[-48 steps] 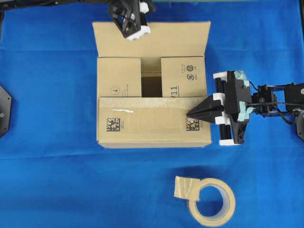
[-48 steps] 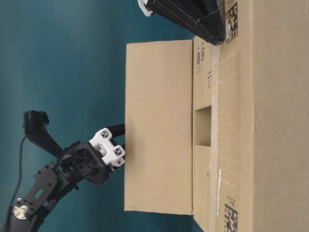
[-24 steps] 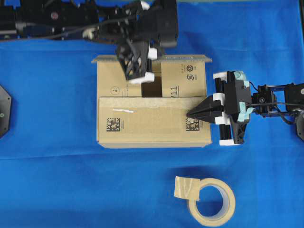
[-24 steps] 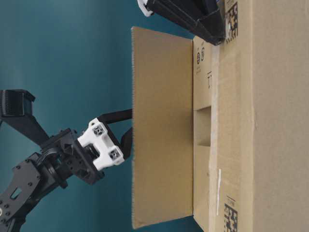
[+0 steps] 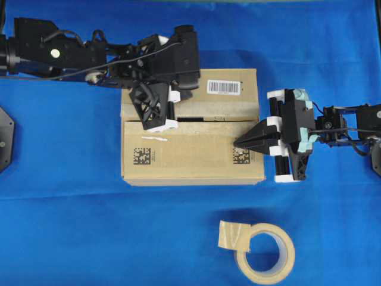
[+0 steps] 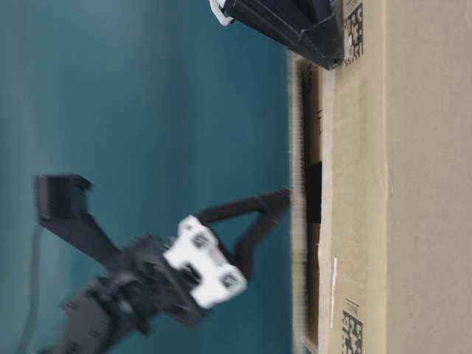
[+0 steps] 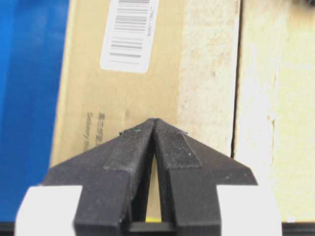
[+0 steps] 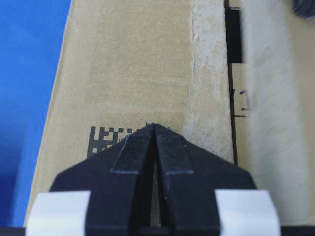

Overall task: Close the cardboard box.
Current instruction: 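Fold the back flap down over the box with the left gripper, then press both grippers down along the closed flap seam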

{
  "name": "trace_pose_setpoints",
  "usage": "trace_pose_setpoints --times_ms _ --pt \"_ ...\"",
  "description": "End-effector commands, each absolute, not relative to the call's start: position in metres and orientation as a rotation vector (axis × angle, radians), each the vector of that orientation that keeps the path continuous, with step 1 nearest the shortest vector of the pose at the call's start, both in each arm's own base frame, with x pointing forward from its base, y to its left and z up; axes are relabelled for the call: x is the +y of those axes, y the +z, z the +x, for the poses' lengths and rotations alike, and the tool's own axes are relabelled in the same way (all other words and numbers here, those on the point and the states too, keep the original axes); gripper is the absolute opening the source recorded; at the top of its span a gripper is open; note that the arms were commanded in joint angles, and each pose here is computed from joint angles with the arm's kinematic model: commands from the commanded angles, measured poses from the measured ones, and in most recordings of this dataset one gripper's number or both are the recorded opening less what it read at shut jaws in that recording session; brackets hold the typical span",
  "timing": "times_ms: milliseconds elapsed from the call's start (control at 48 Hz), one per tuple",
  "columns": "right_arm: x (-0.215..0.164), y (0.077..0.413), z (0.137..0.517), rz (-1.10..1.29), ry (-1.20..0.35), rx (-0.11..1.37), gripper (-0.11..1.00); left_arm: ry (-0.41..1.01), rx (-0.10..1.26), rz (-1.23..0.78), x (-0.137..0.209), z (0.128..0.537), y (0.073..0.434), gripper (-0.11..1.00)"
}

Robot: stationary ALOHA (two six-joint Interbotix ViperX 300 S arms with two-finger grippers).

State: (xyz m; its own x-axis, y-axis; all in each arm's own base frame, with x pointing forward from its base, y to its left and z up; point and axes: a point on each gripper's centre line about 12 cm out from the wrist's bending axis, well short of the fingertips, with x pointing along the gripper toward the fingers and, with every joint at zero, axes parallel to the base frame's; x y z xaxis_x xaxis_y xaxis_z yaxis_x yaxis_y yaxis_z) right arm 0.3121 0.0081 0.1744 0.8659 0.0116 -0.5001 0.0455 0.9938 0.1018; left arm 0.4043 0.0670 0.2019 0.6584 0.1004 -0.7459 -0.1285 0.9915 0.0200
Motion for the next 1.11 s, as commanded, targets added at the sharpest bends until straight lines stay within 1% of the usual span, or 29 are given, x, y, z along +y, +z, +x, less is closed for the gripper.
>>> trace_pose_setpoints --times_ms 0,292,646,1084 --pt "0.008 0.182 0.317 0.113 -0.018 0.495 0.00 0.141 0.788 -0.057 0.065 0.399 0.204 0.00" --pt "0.004 0.186 0.319 0.113 -0.029 0.466 0.00 0.158 0.741 -0.101 0.060 0.386 0.199 0.00" --pt "-0.027 0.185 0.317 0.133 -0.122 0.459 0.00 0.152 0.739 -0.099 0.058 0.386 0.199 0.00" --pt "-0.028 0.179 0.312 0.136 -0.130 0.479 0.00 0.151 0.726 -0.097 0.057 0.387 0.200 0.00"
